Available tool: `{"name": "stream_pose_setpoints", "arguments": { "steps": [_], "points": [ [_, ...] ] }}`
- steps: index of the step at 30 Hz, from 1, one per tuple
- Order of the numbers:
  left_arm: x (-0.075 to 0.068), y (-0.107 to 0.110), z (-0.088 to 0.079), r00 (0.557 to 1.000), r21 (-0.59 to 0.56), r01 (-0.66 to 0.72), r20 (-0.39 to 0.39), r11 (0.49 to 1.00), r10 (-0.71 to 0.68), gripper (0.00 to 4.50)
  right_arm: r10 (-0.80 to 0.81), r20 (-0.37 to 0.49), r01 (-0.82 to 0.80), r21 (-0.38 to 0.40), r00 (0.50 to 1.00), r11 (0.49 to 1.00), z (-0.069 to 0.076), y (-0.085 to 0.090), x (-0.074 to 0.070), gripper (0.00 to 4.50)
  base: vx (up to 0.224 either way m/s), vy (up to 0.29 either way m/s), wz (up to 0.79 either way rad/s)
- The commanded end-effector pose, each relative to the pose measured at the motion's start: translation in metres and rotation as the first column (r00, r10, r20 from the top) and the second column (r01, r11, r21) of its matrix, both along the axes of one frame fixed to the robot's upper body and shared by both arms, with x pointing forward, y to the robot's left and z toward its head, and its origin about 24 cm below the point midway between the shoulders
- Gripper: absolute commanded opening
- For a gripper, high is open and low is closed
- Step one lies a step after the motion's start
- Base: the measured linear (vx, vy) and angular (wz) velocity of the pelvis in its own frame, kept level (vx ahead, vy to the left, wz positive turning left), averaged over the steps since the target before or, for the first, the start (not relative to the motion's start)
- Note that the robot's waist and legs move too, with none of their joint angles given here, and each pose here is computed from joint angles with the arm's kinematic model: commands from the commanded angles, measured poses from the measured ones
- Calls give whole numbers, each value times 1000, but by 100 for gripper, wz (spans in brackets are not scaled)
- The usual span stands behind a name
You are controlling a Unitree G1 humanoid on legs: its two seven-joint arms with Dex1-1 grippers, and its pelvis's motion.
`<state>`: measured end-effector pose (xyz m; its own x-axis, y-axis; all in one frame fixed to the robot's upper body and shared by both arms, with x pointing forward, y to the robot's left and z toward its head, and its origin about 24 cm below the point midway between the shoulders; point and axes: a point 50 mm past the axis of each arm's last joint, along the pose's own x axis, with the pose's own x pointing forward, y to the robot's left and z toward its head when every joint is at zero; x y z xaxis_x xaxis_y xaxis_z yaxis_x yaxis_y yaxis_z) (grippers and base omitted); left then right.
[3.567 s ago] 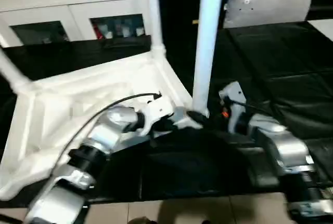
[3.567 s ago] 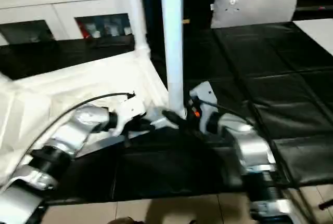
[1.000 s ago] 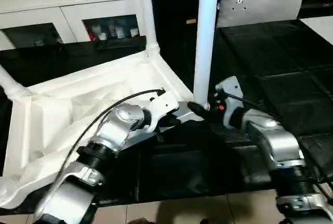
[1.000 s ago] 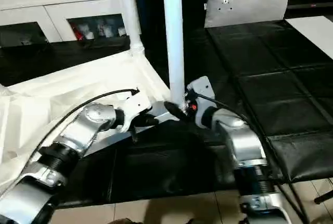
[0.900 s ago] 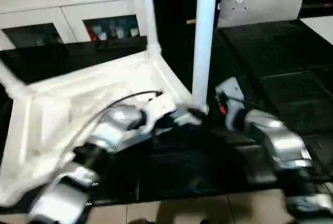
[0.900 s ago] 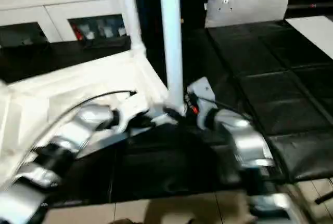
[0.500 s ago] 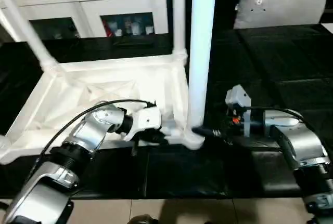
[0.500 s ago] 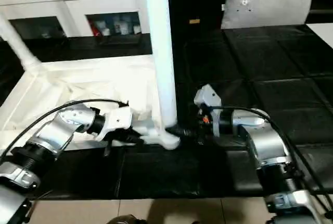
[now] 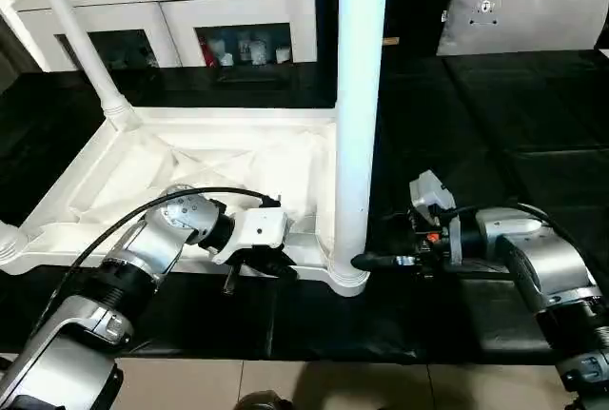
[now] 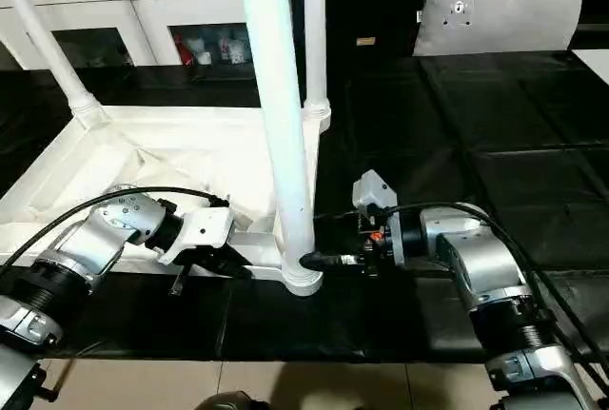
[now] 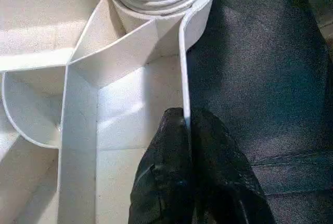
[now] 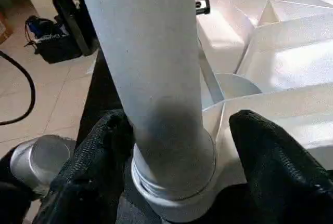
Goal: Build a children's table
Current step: Rotate leg to tighten
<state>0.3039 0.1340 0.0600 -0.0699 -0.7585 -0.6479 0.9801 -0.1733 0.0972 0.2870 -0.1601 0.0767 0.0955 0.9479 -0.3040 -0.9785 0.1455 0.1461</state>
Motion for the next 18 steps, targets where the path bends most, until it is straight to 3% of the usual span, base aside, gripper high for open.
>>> {"name": "stream_pose_setpoints", "arguments": {
  "steps": [1, 13, 16, 18],
  "points": [
    [-3, -9, 5, 997, -12, 75, 23, 997, -75, 0, 22, 10, -22, 3, 1000, 1000, 1, 6, 0, 285, 0, 0, 0],
    [-3, -10, 4, 999, -32, 46, 13, 998, -46, 0, 43, -38, -42, 40, 998, 998, -3, 13, -5, 200, 0, 0, 0],
    [-3, -11, 3, 1000, -45, 13, 1, 999, -13, 0, 21, -42, -18, 65, 999, 998, -3, 15, -6, 194, 0, 0, 0],
    [0, -19, 1, 997, -81, -74, -22, 994, 72, 0, -103, -36, 104, 44, 994, 994, -9, 26, -2, 194, 0, 0, 0]
  ]
}}
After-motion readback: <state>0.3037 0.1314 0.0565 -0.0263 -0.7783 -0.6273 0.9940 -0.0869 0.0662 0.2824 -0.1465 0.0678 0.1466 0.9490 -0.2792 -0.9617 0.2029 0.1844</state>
